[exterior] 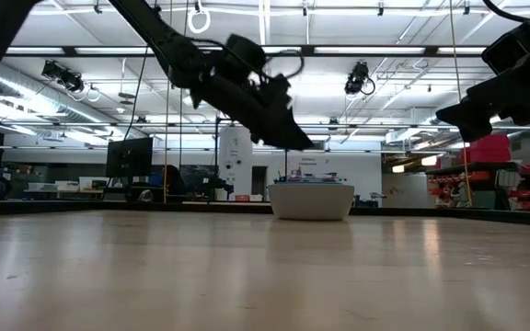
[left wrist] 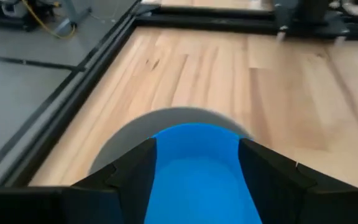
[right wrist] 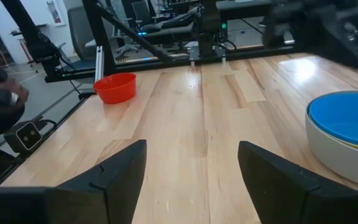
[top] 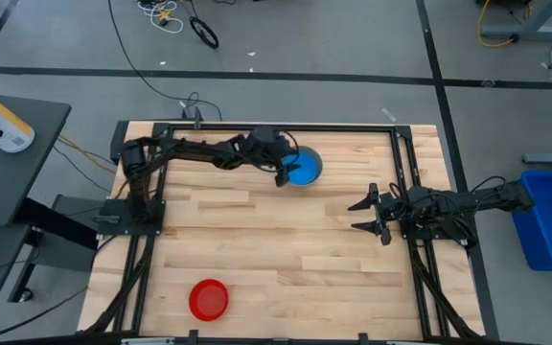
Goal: Nest bowls inside each other
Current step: Stack the red bowl on the light blue bowl
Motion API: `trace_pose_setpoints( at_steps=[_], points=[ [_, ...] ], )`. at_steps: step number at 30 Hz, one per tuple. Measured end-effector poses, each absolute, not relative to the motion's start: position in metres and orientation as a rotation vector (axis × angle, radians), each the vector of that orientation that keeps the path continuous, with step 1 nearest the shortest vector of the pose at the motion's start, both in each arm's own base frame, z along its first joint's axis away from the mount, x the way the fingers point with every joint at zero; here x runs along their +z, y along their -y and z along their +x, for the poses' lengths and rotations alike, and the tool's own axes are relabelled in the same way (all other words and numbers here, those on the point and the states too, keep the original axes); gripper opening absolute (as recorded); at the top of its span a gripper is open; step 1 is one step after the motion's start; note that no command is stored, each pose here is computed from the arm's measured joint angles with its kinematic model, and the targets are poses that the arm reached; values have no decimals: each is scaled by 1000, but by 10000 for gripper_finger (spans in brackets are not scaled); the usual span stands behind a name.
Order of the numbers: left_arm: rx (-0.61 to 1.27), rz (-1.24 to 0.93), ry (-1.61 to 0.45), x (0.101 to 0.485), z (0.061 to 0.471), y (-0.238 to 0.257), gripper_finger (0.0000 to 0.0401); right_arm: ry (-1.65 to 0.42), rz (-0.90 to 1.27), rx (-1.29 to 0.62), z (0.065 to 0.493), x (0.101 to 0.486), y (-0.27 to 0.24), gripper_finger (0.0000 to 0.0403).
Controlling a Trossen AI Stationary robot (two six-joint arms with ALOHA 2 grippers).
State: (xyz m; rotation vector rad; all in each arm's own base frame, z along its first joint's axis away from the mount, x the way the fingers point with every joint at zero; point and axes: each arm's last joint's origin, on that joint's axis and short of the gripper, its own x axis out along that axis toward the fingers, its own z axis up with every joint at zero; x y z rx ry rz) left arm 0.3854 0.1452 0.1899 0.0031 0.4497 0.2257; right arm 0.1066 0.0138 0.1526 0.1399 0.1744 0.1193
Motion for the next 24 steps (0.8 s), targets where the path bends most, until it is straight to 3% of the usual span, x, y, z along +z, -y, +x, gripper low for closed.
trace_pose_setpoints(
  at_steps=[10,16,24],
  points=[
    [223,-6,-335,238,306,-101,236,-189,170,144,107,152,-15,273],
    [124,-55,-304,231,247,-42,236,-188,169,148,107,152,-15,267],
    [-71,-249,-409,202,177,27,236,-188,179,149,107,152,-15,247]
  ],
)
